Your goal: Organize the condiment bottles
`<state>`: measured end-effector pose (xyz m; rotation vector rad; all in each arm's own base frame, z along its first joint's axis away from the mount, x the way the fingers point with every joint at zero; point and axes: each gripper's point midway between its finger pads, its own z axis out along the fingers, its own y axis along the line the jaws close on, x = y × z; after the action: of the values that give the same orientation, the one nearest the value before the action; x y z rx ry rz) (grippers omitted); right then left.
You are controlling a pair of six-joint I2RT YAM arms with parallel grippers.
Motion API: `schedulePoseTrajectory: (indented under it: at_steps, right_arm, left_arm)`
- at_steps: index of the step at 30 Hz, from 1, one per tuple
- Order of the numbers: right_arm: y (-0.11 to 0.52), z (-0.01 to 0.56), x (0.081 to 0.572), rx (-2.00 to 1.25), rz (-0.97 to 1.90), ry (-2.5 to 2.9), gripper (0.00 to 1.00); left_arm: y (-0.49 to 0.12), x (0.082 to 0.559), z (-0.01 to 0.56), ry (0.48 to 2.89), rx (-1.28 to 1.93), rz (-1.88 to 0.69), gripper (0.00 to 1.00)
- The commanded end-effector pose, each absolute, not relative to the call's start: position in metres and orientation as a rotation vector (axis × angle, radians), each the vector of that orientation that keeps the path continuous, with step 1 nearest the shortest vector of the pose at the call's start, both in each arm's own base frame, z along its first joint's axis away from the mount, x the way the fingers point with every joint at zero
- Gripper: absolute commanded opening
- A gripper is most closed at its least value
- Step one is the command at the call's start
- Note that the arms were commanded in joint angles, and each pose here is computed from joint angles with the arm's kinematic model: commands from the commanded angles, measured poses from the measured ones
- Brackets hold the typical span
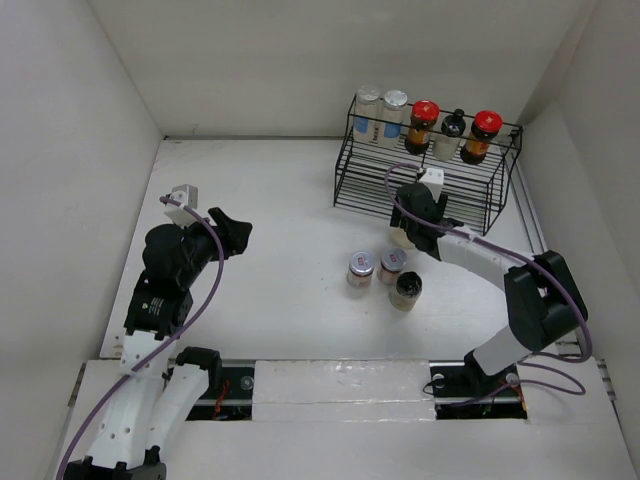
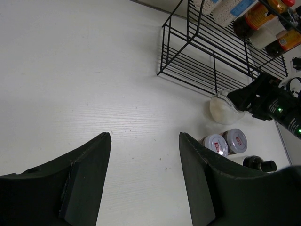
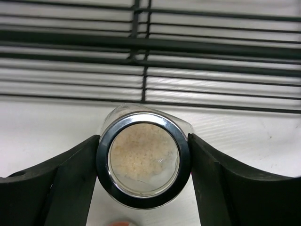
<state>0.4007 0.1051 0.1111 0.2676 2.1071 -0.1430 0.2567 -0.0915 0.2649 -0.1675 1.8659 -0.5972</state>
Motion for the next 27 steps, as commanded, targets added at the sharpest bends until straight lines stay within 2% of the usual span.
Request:
schedulePoseTrajectory:
  at_steps: [1, 2, 15, 19, 27]
  right_arm:
    - [0.139, 0.146, 0.400, 0.227, -0.026, 2.027, 0.56]
    - [0.146, 0.156, 0.396, 0.201, -0.007, 2.010, 0.54]
    - [0.234, 0.322, 0.386, -0.027, 0.325, 1.716, 0.54]
    - [0.242, 0.370, 0.406, -0.035, 0.329, 1.626, 0.54]
    - [0.235, 0.392, 0.482, -0.048, 0.255, 1.610, 0.54]
  left_arm:
    - [-0.091, 0.259, 0.282, 1.807, -0.142, -0.598, 0.56]
    - [-0.091, 0.259, 0.282, 1.807, -0.142, -0.598, 0.56]
    - [-0.090, 0.259, 0.282, 1.805, -0.149, -0.590, 0.56]
    - [-0.090, 0.259, 0.282, 1.805, -0.149, -0.590, 0.56]
    - [-0.090, 0.259, 0.282, 1.805, -0.149, -0.590, 0.56]
